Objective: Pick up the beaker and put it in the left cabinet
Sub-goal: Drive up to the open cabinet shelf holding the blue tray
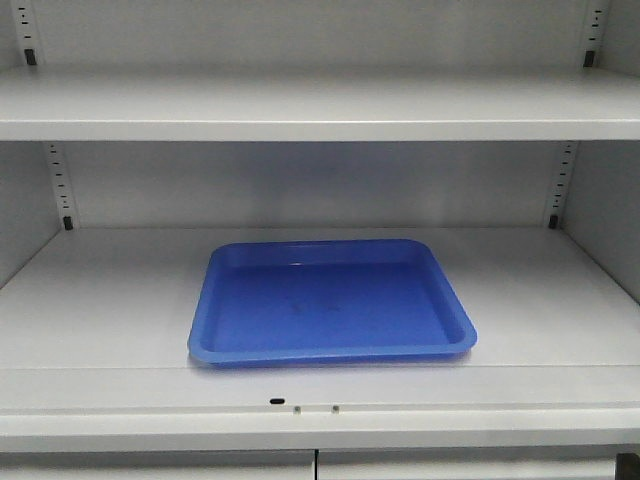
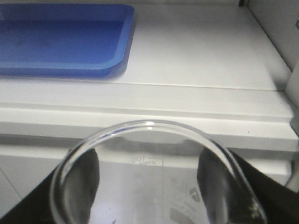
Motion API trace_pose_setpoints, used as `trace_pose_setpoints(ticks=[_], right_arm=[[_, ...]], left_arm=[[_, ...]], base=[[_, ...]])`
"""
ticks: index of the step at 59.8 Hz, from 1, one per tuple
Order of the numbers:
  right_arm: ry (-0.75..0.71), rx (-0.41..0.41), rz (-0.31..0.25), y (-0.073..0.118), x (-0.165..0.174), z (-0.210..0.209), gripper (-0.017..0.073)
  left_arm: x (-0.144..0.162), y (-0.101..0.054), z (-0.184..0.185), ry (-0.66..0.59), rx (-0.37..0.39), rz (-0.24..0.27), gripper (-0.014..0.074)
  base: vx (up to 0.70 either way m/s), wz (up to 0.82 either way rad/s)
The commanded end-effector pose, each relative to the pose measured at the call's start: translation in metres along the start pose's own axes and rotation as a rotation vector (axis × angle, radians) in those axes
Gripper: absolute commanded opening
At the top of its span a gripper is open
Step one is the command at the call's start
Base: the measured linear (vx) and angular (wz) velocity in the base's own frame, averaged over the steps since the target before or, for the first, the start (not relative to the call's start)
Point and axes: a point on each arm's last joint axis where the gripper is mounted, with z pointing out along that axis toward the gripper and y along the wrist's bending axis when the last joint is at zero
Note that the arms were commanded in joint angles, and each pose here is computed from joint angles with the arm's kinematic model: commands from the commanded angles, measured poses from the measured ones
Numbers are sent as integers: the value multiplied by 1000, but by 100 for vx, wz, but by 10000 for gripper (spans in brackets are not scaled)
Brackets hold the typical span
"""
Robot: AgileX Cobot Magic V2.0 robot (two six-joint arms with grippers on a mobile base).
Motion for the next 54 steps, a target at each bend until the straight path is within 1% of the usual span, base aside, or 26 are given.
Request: trace_pose_setpoints(ticks=[1,27,54], right_arm=[[-88,-33,-30,3,-15,-3,-1],[-88,-33,-30,3,-15,-3,-1],[-88,-33,-30,3,-15,-3,-1]], left_arm=[[-12,-1,-3,-99,18,-1,4],[-12,-1,-3,-99,18,-1,4],[-12,-1,-3,-99,18,-1,4]], base=[[31,-2],[23,-8],[4,-2]])
